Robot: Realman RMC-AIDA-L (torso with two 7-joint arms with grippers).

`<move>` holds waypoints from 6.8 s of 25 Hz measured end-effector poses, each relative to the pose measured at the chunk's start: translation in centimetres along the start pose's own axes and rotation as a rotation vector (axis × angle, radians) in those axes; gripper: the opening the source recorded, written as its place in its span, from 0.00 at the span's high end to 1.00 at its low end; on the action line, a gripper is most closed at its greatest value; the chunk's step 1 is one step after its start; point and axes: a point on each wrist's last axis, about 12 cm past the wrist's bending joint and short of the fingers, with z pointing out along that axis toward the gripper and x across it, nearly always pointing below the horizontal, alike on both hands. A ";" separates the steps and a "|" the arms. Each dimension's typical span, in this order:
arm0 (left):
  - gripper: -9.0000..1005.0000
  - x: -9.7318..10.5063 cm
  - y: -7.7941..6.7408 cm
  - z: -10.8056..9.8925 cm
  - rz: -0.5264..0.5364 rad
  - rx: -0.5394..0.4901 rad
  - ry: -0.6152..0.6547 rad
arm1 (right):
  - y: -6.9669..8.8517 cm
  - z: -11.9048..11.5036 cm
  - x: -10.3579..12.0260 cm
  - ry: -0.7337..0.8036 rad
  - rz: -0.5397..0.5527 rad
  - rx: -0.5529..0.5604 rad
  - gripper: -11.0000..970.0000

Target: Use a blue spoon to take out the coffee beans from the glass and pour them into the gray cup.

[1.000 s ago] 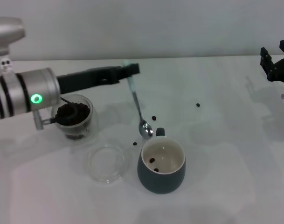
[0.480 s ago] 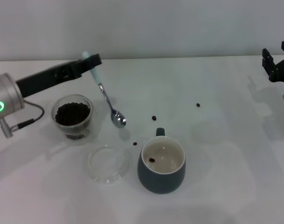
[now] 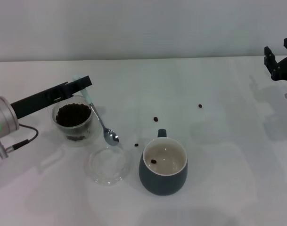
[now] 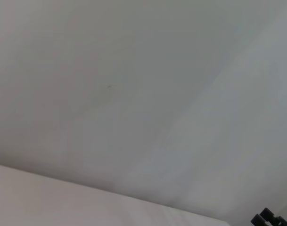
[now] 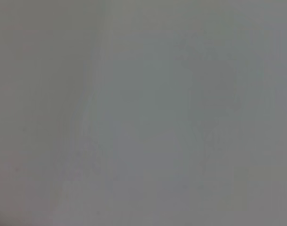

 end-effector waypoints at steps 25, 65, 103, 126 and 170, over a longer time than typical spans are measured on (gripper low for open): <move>0.86 2.6 1.6 1.0 -0.064 -0.085 0.091 | -0.2 -0.1 0.0 -0.002 0.013 0.021 0.45; 0.85 3.2 1.4 2.2 -0.034 -0.076 0.164 | 0.0 -0.2 0.3 0.011 0.018 0.021 0.45; 0.78 2.6 2.1 0.0 0.047 -0.095 0.103 | 0.0 -0.2 0.3 0.010 0.018 0.022 0.46; 0.78 3.6 3.6 -9.4 0.399 -0.184 -0.353 | -0.1 -0.1 -0.1 -0.014 0.016 0.021 0.46; 0.78 8.8 5.4 -11.6 0.559 -0.531 -0.526 | 1.2 -3.3 -0.8 -0.225 0.080 -0.065 0.46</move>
